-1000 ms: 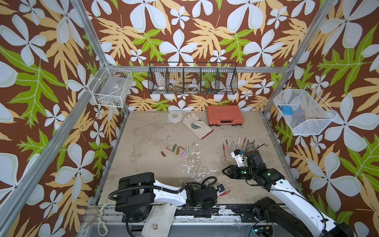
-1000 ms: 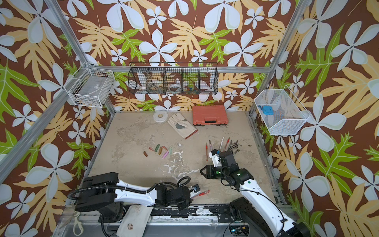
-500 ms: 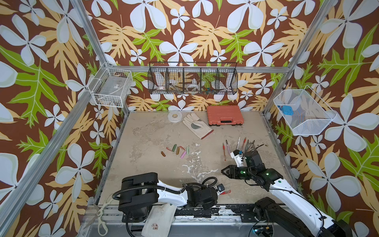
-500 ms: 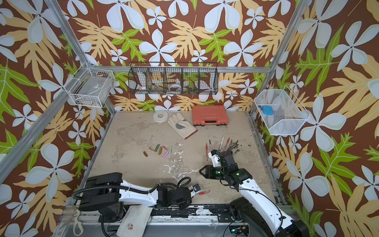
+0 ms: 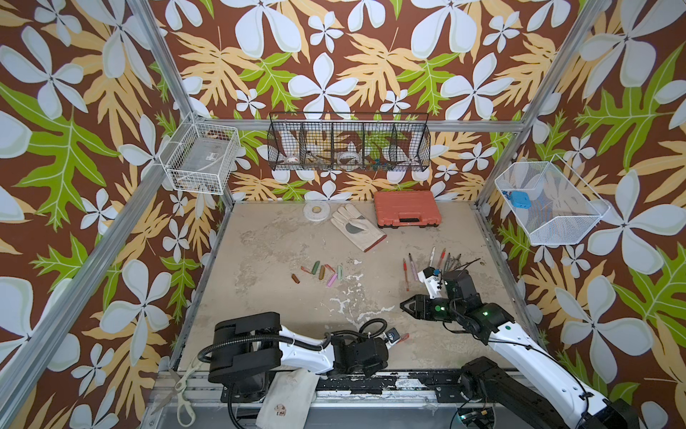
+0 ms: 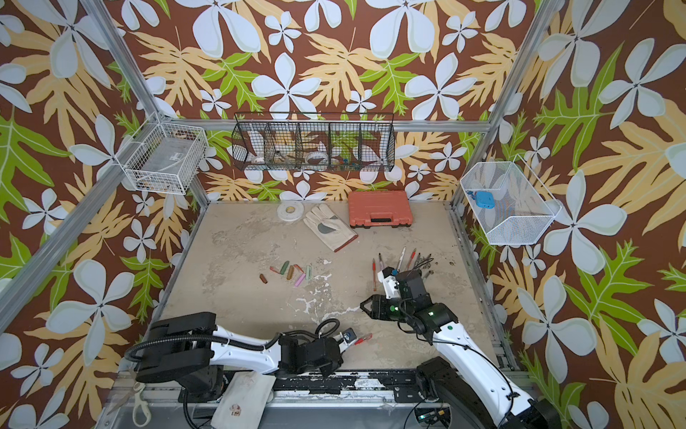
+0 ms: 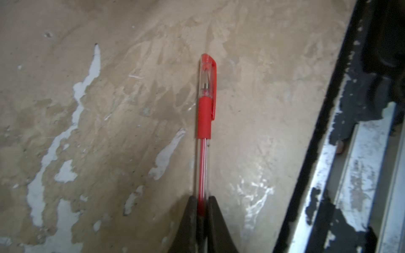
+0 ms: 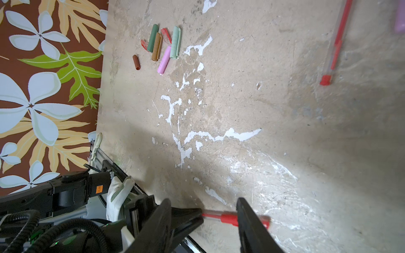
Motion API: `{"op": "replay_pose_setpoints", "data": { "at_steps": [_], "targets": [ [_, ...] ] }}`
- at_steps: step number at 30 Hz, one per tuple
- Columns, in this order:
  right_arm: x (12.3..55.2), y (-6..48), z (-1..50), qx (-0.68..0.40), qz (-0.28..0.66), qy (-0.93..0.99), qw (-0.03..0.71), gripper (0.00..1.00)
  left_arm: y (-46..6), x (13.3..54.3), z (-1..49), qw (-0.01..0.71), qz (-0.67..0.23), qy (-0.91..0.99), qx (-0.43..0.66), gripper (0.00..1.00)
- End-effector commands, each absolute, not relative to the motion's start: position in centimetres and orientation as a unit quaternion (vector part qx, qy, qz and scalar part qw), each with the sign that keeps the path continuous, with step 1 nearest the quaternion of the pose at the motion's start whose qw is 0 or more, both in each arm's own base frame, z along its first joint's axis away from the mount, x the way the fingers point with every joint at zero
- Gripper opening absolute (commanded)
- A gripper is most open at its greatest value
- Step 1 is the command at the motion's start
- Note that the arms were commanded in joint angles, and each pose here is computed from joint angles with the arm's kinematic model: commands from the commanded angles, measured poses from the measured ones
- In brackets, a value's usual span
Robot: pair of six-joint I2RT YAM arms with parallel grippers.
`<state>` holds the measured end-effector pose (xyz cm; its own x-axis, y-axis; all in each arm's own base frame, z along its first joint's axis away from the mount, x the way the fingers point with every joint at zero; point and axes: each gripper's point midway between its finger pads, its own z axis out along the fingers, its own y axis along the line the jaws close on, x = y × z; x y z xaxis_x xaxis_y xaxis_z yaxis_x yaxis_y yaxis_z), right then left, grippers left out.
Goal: Remove pen caps from pens
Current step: Pick up the pen from the bottom-center of the table, then open the pen cap on the pen.
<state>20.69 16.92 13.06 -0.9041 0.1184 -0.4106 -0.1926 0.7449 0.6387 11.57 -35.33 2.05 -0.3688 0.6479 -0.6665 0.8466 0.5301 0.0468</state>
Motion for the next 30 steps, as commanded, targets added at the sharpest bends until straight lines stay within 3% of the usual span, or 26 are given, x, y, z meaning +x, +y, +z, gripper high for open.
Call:
{"op": "replay_pose_setpoints", "data": {
  "at_steps": [1,8,13,18,21,30],
  "targets": [
    [22.2,17.2,14.7,-0.025,0.359,0.898,0.252,0.5,-33.7,13.3,3.0,0.334,-0.155,0.833,0.413,0.05],
    [26.2,17.5,19.3,-0.038,0.348,0.874,0.337,0.53,-32.8,18.2,10.3,0.401,-0.249,0.827,0.305,0.05],
    [28.4,18.2,22.9,-0.052,0.351,0.855,0.378,0.53,-29.1,24.6,16.2,0.463,-0.299,0.816,0.173,0.06],
    [29.0,20.3,25.8,-0.088,0.417,0.805,0.413,0.53,-26.2,29.1,20.9,0.519,-0.336,0.781,0.09,0.05],
    [28.2,22.7,26.6,-0.152,0.474,0.761,0.416,0.53,-25.7,30.0,22.8,0.541,-0.377,0.749,0.065,0.06],
    [27.0,27.3,26.2,-0.257,0.495,0.701,0.445,0.53,-26.2,28.6,24.0,0.581,-0.472,0.657,0.09,0.06]
  ]
}}
